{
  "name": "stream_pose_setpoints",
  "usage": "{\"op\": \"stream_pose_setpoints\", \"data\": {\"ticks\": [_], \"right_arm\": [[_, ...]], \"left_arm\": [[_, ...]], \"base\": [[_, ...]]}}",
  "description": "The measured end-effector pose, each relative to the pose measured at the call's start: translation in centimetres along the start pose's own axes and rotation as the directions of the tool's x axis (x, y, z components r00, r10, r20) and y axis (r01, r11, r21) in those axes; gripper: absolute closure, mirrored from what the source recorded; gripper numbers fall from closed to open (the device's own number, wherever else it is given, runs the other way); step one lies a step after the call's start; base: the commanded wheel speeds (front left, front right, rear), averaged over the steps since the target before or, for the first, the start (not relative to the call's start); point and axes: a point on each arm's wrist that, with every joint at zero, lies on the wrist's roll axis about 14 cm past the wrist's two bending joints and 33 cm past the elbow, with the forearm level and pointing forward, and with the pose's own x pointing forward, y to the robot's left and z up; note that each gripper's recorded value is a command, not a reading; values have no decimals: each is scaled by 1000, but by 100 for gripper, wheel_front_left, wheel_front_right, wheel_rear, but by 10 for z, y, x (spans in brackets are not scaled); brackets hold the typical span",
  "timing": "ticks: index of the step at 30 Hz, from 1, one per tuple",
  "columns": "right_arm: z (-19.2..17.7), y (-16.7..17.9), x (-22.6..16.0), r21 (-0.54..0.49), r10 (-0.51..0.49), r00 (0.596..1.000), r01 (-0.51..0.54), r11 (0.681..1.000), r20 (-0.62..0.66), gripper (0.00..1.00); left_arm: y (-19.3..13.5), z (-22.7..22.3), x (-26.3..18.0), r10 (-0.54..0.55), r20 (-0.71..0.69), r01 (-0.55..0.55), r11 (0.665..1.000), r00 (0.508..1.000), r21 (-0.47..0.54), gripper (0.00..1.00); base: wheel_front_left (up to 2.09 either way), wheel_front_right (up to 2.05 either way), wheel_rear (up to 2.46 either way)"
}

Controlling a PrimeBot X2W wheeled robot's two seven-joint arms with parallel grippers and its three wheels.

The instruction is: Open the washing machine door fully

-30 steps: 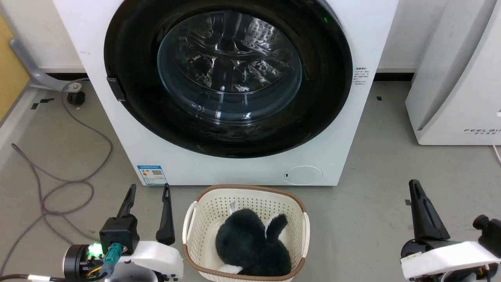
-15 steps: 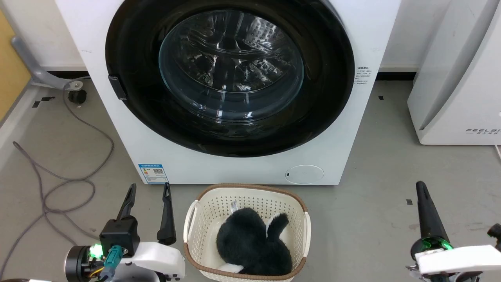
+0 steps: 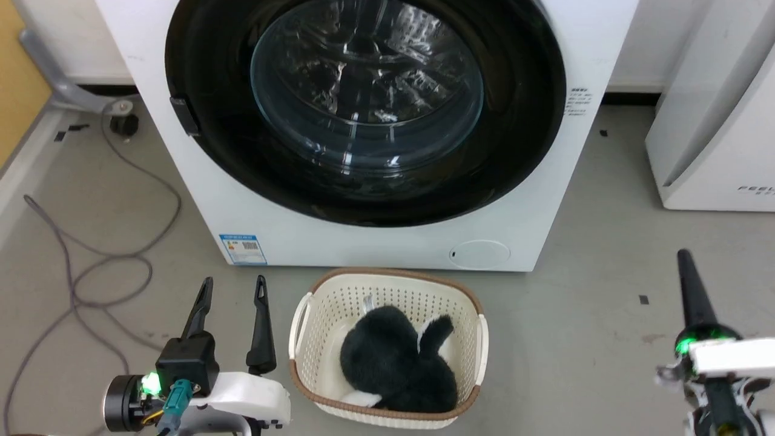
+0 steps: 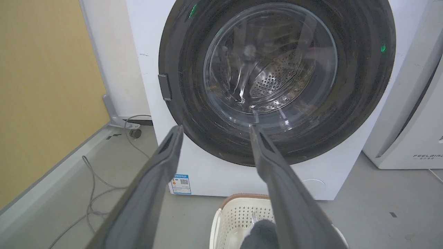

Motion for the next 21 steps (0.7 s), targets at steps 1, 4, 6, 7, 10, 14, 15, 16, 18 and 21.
{"op": "stream_pose_setpoints", "data": {"ticks": [1,4,6,7,10,14,15,16,18,21], "right_arm": [[1,-2,3,11,-5,1000,5,1000,2,100],[6,-6,17,57,-17,1000,16,998,9,100],[8,-6,25,80,-16,1000,15,997,13,100],[9,-6,29,92,-17,1000,15,996,15,100],[11,-5,41,123,-11,1000,9,992,15,100],[14,-5,59,156,-9,1000,7,988,13,100],[15,-5,64,163,-8,1000,6,987,11,100],[16,-5,69,171,-6,1000,3,985,12,100],[18,-3,80,192,1,1000,-4,981,14,100],[22,-2,98,225,6,1000,-11,974,24,100]], "left_arm": [[0,-1,1,0,1,0,1000,1000,-2,0],[0,-1,5,4,4,-4,1000,1000,-1,0],[1,-2,8,9,7,-9,1000,1000,-1,0],[1,-3,8,10,5,-10,1000,1000,-1,0],[1,-3,12,11,9,-11,1000,1000,1,0],[2,-3,18,13,19,-13,1000,1000,2,0],[3,-3,20,13,21,-13,1000,1000,3,0],[3,-3,21,12,24,-12,1000,1000,3,0],[4,-3,24,13,28,-13,1000,1000,5,0],[6,-6,28,19,26,-19,1000,999,7,0]], "base": [[0,0,0],[0,0,0],[0,0,0],[0,0,0],[0,0,0],[0,0,0],[0,0,0],[0,0,0],[0,0,0],[0,0,0]]}}
